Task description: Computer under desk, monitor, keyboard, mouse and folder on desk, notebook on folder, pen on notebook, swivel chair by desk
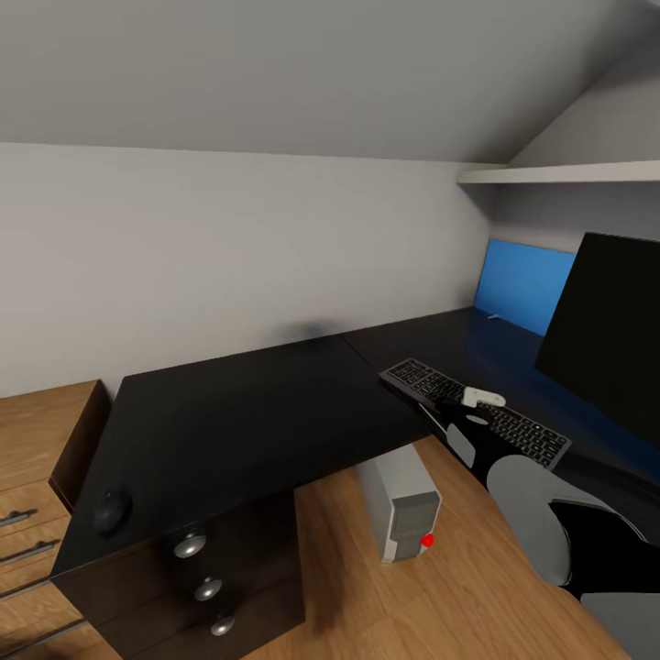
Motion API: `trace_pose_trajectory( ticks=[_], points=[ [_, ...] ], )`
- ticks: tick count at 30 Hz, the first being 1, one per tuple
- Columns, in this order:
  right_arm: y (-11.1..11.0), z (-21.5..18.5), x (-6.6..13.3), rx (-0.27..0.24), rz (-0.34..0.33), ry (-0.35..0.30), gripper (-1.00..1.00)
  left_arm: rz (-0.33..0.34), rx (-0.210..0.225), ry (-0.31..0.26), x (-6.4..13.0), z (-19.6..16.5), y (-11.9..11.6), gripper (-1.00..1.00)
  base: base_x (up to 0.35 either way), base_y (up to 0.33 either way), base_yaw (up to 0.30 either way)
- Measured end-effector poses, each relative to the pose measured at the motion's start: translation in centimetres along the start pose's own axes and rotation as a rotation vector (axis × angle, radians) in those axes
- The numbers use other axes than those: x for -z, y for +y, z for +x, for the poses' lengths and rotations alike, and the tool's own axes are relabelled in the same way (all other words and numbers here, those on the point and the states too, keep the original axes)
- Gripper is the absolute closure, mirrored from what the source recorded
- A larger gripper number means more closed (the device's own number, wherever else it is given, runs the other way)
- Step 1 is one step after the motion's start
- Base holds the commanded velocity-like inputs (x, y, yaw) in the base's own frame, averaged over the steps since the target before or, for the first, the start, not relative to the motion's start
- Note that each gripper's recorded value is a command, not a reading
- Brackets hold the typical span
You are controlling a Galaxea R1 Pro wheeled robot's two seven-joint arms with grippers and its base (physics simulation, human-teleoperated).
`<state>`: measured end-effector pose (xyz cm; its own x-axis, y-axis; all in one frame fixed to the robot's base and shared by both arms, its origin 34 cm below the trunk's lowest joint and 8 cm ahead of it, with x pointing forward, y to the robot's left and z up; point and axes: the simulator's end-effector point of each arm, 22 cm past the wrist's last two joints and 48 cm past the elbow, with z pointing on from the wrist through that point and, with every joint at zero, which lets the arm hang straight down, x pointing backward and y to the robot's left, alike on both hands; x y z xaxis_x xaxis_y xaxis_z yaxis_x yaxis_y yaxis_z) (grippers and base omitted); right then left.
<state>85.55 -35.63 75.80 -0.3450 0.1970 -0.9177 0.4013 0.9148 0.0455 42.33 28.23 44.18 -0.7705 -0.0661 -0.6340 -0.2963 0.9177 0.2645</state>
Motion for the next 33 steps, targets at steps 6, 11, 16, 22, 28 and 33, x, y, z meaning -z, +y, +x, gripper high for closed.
trace_pose_trajectory(
  ticks=[6,11,16,22,28,33],
  points=[
    [-0.1,0.0,0.3,-0.014,0.005,0.026,-1.0,-0.002,0.001,0.001,0.7,-0.8,0.4,-1.0,0.0,0.0,0.0],
    [0.0,-0.9,0.6,-0.014,0.005,0.026,-1.0,-0.004,-0.003,0.006,1.3,-1.3,0.7,-1.0,0.0,0.0,0.0],
    [0.0,-0.9,0.6,-0.014,0.005,0.027,-1.0,-0.007,-0.008,0.012,1.3,-1.0,0.8,-1.0,0.0,0.0,0.0],
    [0.0,-0.9,0.6,-0.014,0.005,0.027,-1.0,-0.007,-0.008,0.013,1.3,-0.9,0.8,-1.0,0.0,0.0,0.0],
    [0.1,-1.8,0.9,-0.014,0.005,0.026,-1.0,-0.008,-0.009,0.014,2.0,-1.6,1.1,-1.0,0.0,0.0,0.0],
    [0.1,-2.2,1.0,-0.014,0.005,0.027,-1.0,-0.01,-0.009,0.017,2.2,-1.8,1.2,-1.0,0.0,0.0,0.0]
  ],
)
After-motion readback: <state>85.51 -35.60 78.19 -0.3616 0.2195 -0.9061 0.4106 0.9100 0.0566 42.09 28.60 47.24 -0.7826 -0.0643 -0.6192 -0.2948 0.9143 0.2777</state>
